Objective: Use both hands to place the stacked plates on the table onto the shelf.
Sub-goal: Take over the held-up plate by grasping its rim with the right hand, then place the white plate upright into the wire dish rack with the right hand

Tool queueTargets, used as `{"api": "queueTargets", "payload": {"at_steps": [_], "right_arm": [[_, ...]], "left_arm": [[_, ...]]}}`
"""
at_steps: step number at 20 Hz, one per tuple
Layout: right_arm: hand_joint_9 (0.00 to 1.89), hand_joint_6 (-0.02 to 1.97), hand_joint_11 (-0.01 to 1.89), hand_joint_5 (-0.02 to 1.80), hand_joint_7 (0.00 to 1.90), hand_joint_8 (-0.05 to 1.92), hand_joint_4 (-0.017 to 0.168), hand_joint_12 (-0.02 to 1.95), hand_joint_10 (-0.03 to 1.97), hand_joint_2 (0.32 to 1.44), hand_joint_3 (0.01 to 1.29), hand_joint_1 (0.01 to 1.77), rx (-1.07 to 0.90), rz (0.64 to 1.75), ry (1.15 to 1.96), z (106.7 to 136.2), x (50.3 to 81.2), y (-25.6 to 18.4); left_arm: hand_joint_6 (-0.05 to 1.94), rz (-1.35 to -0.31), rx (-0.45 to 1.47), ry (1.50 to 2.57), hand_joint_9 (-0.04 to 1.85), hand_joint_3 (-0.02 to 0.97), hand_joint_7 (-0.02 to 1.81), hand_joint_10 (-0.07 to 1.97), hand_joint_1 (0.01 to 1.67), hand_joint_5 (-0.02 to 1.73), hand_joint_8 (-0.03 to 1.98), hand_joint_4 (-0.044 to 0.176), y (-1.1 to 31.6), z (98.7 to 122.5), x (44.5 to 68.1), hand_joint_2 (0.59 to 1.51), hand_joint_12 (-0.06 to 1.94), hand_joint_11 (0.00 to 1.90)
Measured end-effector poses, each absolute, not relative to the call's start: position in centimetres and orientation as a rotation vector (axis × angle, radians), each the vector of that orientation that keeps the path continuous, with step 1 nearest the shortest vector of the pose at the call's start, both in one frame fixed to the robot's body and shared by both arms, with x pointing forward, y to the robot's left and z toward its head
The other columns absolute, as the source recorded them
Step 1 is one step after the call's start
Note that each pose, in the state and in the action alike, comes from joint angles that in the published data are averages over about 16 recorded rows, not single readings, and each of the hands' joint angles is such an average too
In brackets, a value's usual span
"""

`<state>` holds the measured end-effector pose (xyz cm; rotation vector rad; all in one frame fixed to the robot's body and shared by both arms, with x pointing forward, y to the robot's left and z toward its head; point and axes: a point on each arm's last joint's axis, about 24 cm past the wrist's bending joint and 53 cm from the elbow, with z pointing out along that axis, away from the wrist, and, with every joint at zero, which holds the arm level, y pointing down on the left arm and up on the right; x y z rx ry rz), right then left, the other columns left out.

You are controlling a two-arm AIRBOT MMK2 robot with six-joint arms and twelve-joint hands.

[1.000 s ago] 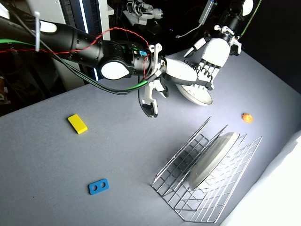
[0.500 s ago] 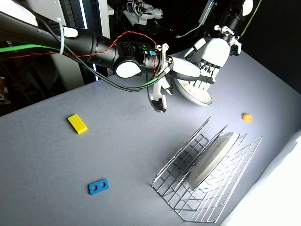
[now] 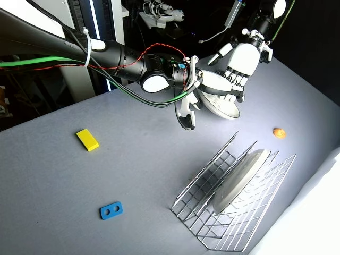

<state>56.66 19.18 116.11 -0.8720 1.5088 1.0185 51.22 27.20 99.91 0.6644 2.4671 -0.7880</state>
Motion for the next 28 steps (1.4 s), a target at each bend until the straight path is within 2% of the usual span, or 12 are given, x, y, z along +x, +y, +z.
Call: {"api": "queueTargets", "payload": {"at_steps": [5,10,14,17,20,28], "right_arm": [[0.65,0.20,0.37,0.43,0.57,0.13,0.000,0.99,0.06,1.02,0.01,1.03,-0.876,1.014,1.492,116.3,56.7,19.4],[1.00,0.42,0.66,0.67,0.83,0.38,-0.005,1.13,0.11,1.03,0.01,1.05,-0.875,1.008,1.473,116.9,56.8,19.2],[1.19,0.59,0.86,0.78,0.95,0.60,-0.009,1.15,0.17,1.02,0.01,1.08,-0.871,1.001,1.456,117.7,57.0,18.8],[1.25,0.71,0.93,0.80,0.98,0.77,-0.011,1.17,0.21,1.02,0.01,1.10,-0.866,0.998,1.448,118.4,57.1,18.3],[1.28,0.74,0.94,0.83,1.00,0.86,-0.008,1.18,0.25,1.01,0.01,1.11,-0.860,0.994,1.441,119.1,57.3,17.8],[1.27,0.81,0.94,0.89,1.05,0.90,0.005,1.12,0.30,1.01,0.01,1.15,-0.848,0.987,1.414,121.3,57.2,16.2]], "left_arm": [[0.00,-0.785,0.657,2.466,0.02,0.021,0.02,0.01,0.02,0.00,-0.01,-0.001,27.3,100.0,51.4,1.165,-0.02,0.01],[-0.01,-0.785,0.627,2.452,0.01,0.021,0.02,0.01,0.02,0.00,-0.01,0.001,27.2,100.4,52.1,1.161,-0.01,0.01],[-0.01,-0.787,0.575,2.410,0.01,0.021,0.02,0.01,0.02,0.00,-0.01,0.002,27.0,101.7,53.5,1.159,0.00,0.01],[0.00,-0.796,0.520,2.360,0.01,0.021,0.02,0.01,0.02,0.01,-0.01,0.002,26.8,103.3,55.1,1.158,0.01,0.01],[0.01,-0.804,0.464,2.302,0.02,0.021,0.02,0.01,0.02,0.01,-0.01,0.002,26.6,105.2,56.7,1.157,0.01,0.01],[0.02,-0.807,0.364,2.169,0.02,0.021,0.02,0.01,0.02,0.02,-0.01,-0.002,26.9,109.9,59.9,1.159,0.01,0.01]]}}
